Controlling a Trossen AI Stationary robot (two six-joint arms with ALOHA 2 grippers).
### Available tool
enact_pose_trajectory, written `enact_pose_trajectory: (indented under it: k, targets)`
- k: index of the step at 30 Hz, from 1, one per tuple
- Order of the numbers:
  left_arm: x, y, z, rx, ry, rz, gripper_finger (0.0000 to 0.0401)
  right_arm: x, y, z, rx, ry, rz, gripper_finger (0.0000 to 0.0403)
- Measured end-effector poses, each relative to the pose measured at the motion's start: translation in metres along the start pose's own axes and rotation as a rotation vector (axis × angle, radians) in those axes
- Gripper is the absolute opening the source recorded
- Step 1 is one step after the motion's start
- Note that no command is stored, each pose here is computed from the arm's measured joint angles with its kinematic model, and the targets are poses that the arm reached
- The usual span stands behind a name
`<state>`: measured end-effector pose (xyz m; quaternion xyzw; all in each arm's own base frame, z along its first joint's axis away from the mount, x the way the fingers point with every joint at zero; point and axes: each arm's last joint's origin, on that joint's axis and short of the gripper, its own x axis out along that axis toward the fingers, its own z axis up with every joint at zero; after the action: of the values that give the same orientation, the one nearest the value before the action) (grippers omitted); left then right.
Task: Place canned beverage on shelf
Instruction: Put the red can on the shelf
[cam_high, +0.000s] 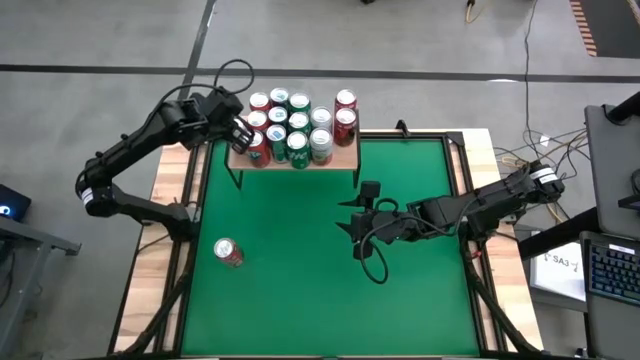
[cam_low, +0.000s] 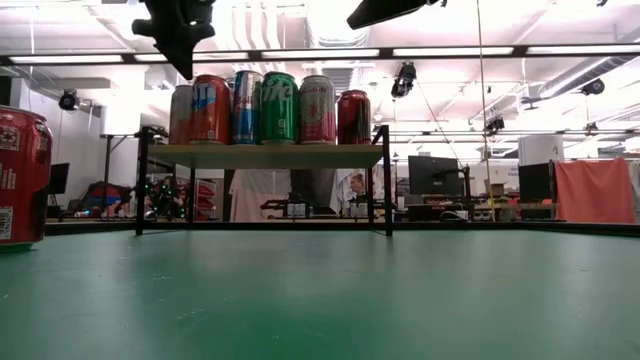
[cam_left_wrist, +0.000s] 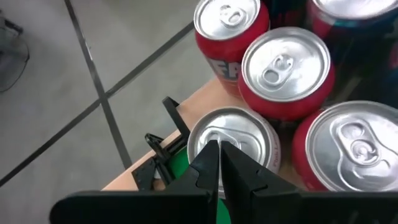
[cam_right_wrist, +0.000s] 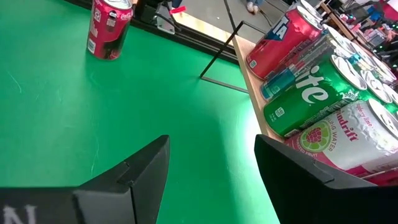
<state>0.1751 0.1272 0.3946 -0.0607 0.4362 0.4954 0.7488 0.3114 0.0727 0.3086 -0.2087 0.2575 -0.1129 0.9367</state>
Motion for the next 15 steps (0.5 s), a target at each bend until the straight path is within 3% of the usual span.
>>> enact_pose_trajectory:
  k: [15]
  targets:
    - [0.014,-0.006,-0.02,-0.02,0.03,0.019,0.0,0.0,0.0,0.0,0.0,0.0,0.0,0.0226]
